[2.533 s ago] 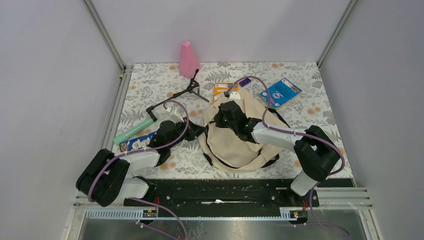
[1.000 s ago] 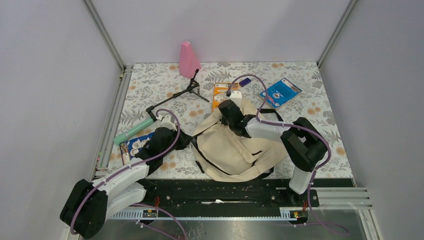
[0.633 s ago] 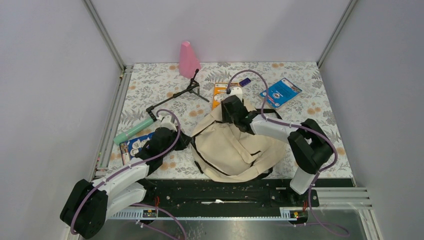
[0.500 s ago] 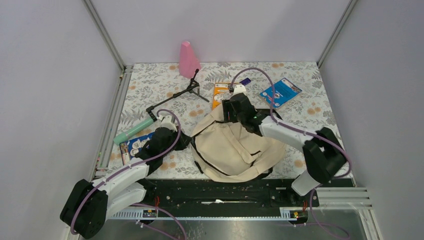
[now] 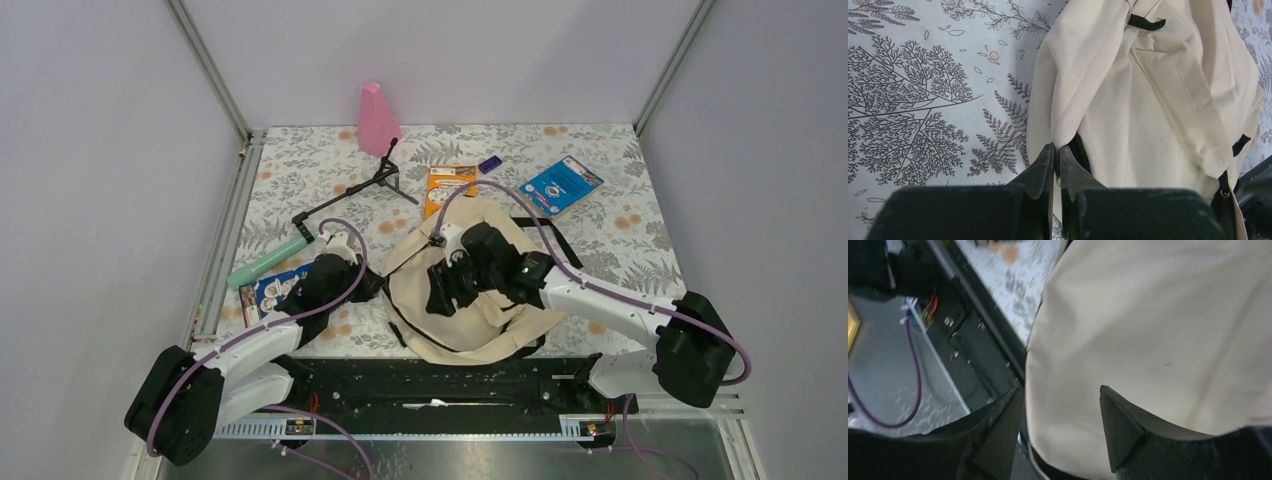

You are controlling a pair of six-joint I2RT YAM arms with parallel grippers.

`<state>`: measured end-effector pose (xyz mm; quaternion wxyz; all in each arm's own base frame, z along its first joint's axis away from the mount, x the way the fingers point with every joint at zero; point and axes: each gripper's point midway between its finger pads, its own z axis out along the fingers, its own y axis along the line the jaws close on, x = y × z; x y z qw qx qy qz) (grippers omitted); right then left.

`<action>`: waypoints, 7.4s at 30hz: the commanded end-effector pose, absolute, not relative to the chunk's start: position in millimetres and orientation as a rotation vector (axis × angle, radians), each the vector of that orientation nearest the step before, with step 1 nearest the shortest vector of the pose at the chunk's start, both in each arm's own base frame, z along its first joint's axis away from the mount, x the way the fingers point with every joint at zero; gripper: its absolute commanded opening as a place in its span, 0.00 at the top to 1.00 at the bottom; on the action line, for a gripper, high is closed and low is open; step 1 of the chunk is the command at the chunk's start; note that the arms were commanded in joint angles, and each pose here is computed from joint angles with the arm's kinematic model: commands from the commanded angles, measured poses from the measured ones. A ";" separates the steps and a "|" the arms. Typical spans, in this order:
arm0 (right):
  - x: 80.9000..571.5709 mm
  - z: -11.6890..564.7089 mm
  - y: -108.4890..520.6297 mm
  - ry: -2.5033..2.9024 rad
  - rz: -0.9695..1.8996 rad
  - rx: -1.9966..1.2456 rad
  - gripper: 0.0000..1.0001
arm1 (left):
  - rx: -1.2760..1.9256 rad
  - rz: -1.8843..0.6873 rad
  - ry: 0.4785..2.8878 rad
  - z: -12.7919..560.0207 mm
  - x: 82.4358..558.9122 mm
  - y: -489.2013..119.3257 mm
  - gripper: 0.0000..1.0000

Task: Pack the student bag
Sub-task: Unzip the student bag at the center of the board, then pick up the book from the center of the board.

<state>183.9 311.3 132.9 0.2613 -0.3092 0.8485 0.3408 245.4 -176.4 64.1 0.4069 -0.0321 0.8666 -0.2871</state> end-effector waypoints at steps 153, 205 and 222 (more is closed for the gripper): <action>258.0 87.2 164.1 2.239 0.331 0.249 1.00 | -0.515 0.453 2.707 31.3 264.2 -13.6 0.69; 233.0 247.4 251.5 1.948 0.831 -0.078 0.00 | -0.463 -0.769 1.904 265.8 254.6 -110.0 1.00; 195.1 252.7 430.6 1.904 0.930 -0.660 0.00 | -0.558 -0.875 1.906 245.6 263.5 -121.7 1.00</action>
